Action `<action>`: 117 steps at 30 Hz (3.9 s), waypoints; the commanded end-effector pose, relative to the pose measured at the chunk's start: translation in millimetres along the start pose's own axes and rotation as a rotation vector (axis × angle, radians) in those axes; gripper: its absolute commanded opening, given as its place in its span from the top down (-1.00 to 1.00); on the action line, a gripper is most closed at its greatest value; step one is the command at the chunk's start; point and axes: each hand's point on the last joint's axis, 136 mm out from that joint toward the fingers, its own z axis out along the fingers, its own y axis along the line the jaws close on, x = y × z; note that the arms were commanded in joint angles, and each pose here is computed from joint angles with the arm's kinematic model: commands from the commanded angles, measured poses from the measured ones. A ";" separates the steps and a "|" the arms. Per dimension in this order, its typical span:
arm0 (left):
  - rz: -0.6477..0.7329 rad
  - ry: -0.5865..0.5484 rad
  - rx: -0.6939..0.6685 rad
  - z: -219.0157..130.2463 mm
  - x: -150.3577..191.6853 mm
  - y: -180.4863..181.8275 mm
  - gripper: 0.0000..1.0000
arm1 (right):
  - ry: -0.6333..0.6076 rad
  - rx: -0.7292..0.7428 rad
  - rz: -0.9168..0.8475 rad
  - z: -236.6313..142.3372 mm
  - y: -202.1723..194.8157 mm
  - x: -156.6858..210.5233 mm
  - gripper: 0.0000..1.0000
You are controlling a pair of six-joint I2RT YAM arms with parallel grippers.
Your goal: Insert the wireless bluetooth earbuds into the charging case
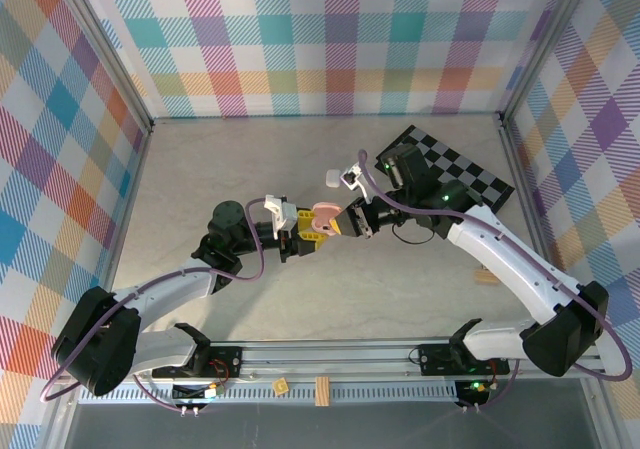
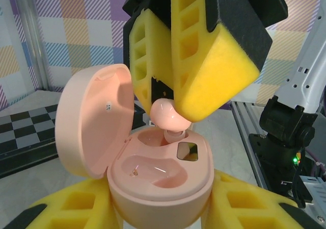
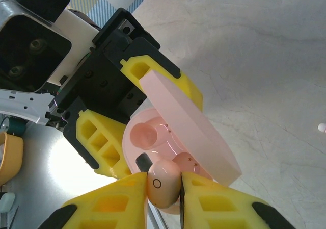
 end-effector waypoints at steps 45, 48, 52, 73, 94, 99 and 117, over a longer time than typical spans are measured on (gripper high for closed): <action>0.067 -0.100 -0.069 -31.4 -25.7 -11.7 0.28 | -0.133 0.215 0.752 103.9 -199.1 25.0 -0.06; 0.066 -0.097 -0.068 -31.6 -25.8 -12.2 0.28 | -0.111 0.196 0.786 119.9 -207.7 33.0 0.08; 0.068 -0.094 -0.068 -31.6 -25.3 -12.2 0.28 | -0.067 0.196 0.807 136.4 -215.1 43.3 0.17; 0.069 -0.090 -0.064 -31.5 -22.9 -12.9 0.28 | 0.079 0.237 0.766 173.3 -215.5 68.0 0.23; 0.068 -0.090 -0.070 -32.1 -21.8 -12.4 0.27 | 0.124 0.240 0.777 184.8 -214.5 80.3 0.59; 0.073 -0.077 -0.076 -31.3 -19.0 -10.5 0.27 | 0.092 0.254 0.743 171.7 -208.4 68.9 0.63; 0.149 -0.057 -0.281 -34.3 -9.5 27.4 0.28 | -0.193 0.475 0.499 10.6 -141.7 12.2 0.64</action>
